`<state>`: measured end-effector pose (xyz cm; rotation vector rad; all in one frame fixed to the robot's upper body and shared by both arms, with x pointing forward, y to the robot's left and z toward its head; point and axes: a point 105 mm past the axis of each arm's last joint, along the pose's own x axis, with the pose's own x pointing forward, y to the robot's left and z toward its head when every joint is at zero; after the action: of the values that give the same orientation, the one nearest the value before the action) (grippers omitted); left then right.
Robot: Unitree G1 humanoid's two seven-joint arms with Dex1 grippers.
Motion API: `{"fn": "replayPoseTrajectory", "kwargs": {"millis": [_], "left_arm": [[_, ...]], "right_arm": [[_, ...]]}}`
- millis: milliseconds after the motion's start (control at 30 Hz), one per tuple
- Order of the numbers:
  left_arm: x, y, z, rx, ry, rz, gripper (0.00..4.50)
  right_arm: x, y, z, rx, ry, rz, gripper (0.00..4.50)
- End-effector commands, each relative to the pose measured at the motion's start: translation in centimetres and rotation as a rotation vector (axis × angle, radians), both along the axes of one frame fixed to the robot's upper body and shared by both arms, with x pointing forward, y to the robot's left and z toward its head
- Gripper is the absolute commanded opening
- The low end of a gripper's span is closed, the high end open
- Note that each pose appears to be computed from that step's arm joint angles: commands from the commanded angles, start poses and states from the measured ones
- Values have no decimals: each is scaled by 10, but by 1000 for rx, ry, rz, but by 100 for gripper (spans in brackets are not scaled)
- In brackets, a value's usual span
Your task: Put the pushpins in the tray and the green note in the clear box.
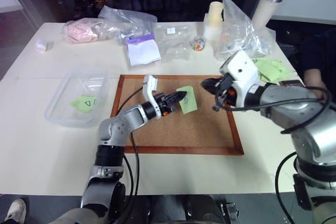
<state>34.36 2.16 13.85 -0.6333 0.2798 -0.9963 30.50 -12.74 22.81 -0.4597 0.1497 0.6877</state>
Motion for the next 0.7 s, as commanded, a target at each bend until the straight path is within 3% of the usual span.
{"fn": "replayPoseTrajectory", "kwargs": {"millis": [33,233,433,633,700], "left_arm": [[-7,-1,16,10,-98,-33,4],[-20,14,32,124,-259,-60,4],[-32,46,47,255,-391,-45,4],[-30,68,57,320,-451,10,4],[-28,73,59,326,-456,26,0]], "right_arm": [[13,-21,7,19,-38,-76,0],[48,-70,-14,4,-9,-240,0],[80,-112,-53,47,75,-385,0],[89,-126,-82,86,143,-424,0],[90,-128,-84,102,151,-424,62]]}}
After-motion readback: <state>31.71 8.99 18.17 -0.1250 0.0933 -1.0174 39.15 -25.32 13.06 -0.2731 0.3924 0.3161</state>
